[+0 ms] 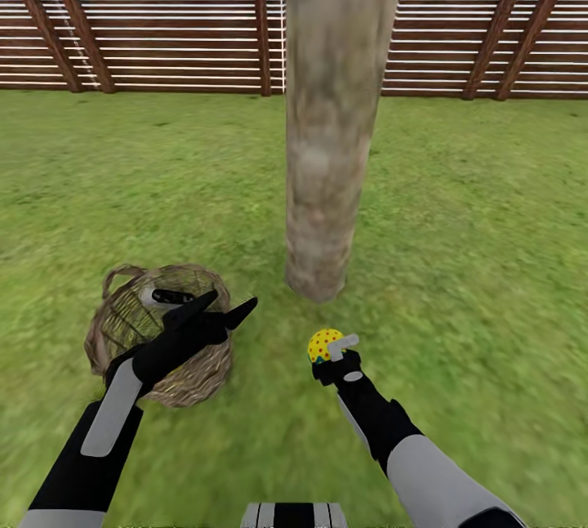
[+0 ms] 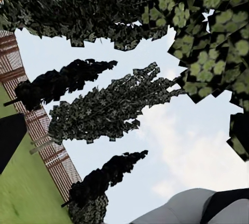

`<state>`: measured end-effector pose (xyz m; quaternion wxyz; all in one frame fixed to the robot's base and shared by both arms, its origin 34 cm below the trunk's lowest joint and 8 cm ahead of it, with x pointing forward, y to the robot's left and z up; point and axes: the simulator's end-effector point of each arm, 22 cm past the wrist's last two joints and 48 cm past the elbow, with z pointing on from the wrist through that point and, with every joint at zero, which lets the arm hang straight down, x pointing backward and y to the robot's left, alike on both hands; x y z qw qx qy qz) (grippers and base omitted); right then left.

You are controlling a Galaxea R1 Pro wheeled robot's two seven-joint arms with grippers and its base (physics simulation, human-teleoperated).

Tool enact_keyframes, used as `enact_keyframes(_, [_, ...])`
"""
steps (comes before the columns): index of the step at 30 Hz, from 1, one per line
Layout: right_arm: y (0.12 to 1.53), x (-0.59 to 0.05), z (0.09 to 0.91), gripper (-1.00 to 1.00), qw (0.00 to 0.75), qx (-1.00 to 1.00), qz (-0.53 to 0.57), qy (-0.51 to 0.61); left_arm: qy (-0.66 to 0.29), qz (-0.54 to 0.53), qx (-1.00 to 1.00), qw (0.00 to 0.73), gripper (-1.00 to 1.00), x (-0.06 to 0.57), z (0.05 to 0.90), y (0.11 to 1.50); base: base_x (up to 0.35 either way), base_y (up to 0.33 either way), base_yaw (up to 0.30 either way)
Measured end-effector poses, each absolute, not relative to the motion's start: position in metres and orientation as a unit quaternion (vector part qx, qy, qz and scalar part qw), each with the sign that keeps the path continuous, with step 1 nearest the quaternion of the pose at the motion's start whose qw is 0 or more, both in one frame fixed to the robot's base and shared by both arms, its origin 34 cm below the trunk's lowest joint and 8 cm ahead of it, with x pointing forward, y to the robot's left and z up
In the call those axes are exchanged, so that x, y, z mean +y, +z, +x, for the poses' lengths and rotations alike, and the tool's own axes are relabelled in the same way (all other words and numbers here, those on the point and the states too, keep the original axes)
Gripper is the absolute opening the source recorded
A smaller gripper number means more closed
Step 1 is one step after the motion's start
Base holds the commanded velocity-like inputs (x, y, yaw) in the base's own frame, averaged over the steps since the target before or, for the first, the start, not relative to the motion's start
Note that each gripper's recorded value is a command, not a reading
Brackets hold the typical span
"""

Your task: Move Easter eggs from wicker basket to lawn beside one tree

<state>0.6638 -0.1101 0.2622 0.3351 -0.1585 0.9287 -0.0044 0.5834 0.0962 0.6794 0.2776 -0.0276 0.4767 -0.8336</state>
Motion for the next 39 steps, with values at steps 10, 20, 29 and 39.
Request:
enact_keyframes(10, [0.243,-0.113,0.663,-1.00,0.325,0.932,-0.159,-0.003,-0.835,-0.040,0.478,0.269,1.00,0.094,0.589,0.662,0.000,0.000,0.000])
enact_keyframes(20, [0.249,-0.133,0.736,-1.00,0.292,0.949,-0.118,-0.010,-0.836,-0.055,0.483,0.256,1.00,0.092,0.593,0.641,0.000,0.000,0.000])
enact_keyframes(29, [0.232,-0.130,0.737,-1.00,0.279,0.953,-0.120,-0.008,-0.838,-0.072,0.480,0.248,1.00,0.088,0.598,0.624,0.000,0.000,0.000])
enact_keyframes(39, [0.214,-0.126,0.738,-1.00,0.279,0.952,-0.125,-0.004,-0.837,-0.088,0.486,0.237,1.00,0.088,0.603,0.602,0.000,0.000,0.000])
